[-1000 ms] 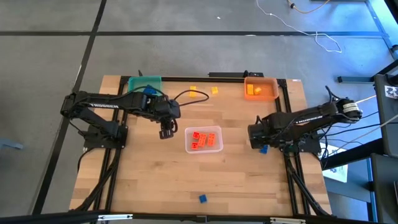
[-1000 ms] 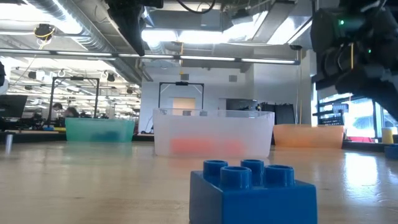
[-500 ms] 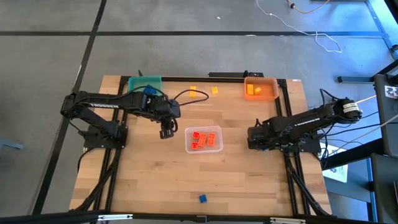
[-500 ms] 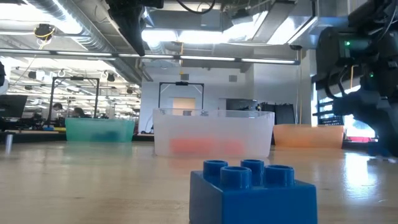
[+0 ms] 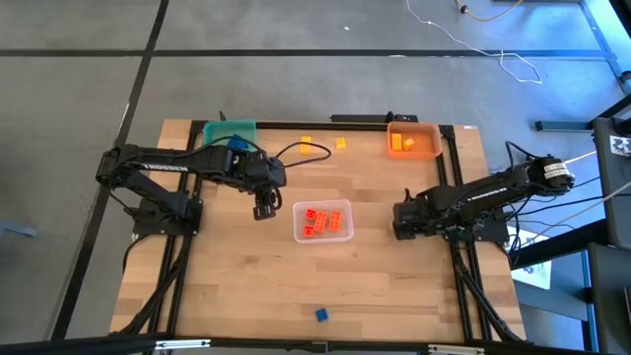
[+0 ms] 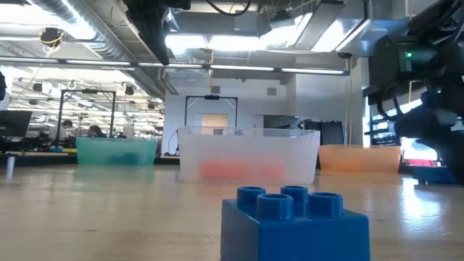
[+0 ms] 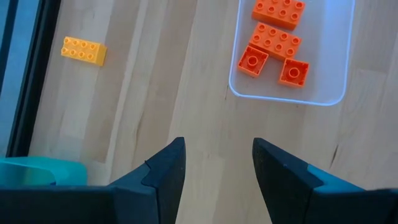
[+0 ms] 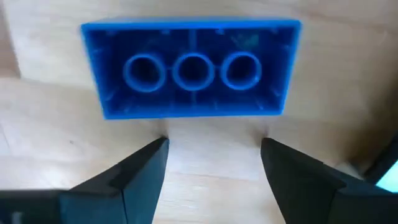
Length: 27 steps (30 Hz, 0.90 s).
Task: Sort & place blocks by color
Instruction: Put the top blue game piece into the blue bin
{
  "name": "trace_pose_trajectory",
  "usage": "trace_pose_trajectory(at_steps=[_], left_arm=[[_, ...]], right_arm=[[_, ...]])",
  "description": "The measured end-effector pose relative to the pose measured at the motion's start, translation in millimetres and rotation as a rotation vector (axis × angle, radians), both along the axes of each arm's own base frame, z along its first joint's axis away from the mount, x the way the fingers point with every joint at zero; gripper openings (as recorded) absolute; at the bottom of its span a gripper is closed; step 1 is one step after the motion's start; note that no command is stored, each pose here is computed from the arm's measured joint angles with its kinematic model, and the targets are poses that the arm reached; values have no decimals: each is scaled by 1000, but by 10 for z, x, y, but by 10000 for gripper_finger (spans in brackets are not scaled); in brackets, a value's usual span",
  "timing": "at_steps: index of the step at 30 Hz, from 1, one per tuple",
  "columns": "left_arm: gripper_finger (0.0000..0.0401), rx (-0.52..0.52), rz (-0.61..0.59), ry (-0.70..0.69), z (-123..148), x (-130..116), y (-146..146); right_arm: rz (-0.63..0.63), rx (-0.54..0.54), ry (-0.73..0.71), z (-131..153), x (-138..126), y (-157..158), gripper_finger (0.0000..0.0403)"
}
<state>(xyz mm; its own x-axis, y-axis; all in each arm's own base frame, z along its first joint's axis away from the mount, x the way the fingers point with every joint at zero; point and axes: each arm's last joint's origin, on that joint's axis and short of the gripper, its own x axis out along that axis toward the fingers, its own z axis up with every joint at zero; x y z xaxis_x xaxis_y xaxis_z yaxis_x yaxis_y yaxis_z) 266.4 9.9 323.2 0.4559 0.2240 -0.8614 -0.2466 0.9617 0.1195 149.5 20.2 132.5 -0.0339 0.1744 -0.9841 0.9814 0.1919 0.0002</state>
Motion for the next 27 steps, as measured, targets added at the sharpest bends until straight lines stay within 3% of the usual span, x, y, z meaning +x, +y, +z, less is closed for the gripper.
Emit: trace_pose_trajectory(at_steps=[9, 14, 22, 27], left_arm=[[177, 1, -1, 0, 0, 0, 0], [177, -1, -4, 1, 0, 0, -1], [177, -2, -4, 1, 0, 0, -1], [177, -2, -4, 1, 0, 0, -1]], right_arm=[[260, -39, -28, 370, 156, 1, 264], [549, -148, -51, 461, 193, -31, 264], [1011, -152, -80, 455, 198, -40, 264], [1206, -164, -94, 455, 210, -47, 264]])
